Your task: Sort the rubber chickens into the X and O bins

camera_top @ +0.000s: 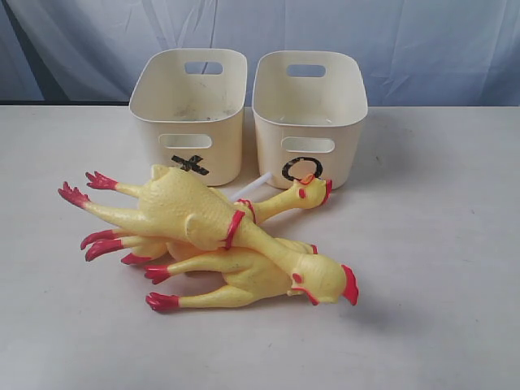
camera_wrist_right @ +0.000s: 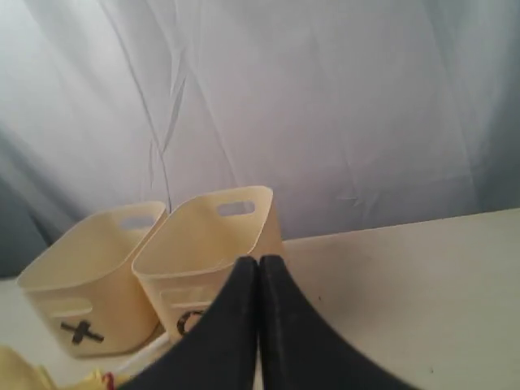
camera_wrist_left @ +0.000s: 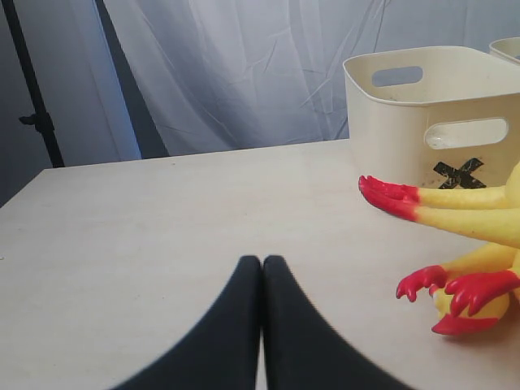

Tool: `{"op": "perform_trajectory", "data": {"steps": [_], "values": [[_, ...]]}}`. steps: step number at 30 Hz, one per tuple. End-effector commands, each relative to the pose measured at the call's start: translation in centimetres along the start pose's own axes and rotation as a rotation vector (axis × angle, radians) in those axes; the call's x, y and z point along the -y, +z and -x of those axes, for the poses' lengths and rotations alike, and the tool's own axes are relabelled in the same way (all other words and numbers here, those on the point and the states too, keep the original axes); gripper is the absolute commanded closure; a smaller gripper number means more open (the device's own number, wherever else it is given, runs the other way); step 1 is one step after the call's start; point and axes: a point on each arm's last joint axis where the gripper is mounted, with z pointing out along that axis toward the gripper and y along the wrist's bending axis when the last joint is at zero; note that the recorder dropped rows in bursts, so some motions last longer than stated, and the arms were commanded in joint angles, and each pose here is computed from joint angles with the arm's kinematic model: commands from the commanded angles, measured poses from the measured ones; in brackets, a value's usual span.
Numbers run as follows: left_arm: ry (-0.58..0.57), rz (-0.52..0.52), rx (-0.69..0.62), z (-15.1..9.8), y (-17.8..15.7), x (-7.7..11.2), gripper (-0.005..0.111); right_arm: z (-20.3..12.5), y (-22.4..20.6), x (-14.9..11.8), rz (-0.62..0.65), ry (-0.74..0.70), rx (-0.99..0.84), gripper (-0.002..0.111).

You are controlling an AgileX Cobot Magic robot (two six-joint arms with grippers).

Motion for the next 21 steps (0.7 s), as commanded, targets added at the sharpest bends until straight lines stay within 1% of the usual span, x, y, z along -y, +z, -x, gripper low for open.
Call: {"op": "perform_trajectory", "data": {"steps": [1,5,11,16,21], "values": [[-0.002,0.001,0.004,-0.1,0.0,0.0,0.107,0.9,1.5,-1.3,0.136,-0.113,-0.085,0.109],[-0.002,0.001,0.004,-0.1,0.0,0.0,0.107,0.9,3.3,-1.8,0.207,-0.164,-0.177,0.109],[-0.002,0.001,0.004,-0.1,0.0,0.0,0.107,-0.2,6.3,-3.0,0.324,-0.242,-0.351,0.109],[-0.002,0.001,0.004,-0.1,0.0,0.0,0.107,-1.4,8.8,-4.2,0.393,-0.398,-0.494,0.109],[-0.002,0.001,0.004,-0.1,0.0,0.0,0.107,-2.8,11.0,-5.9,0.472,-0.475,-0.625,0.109]]}}
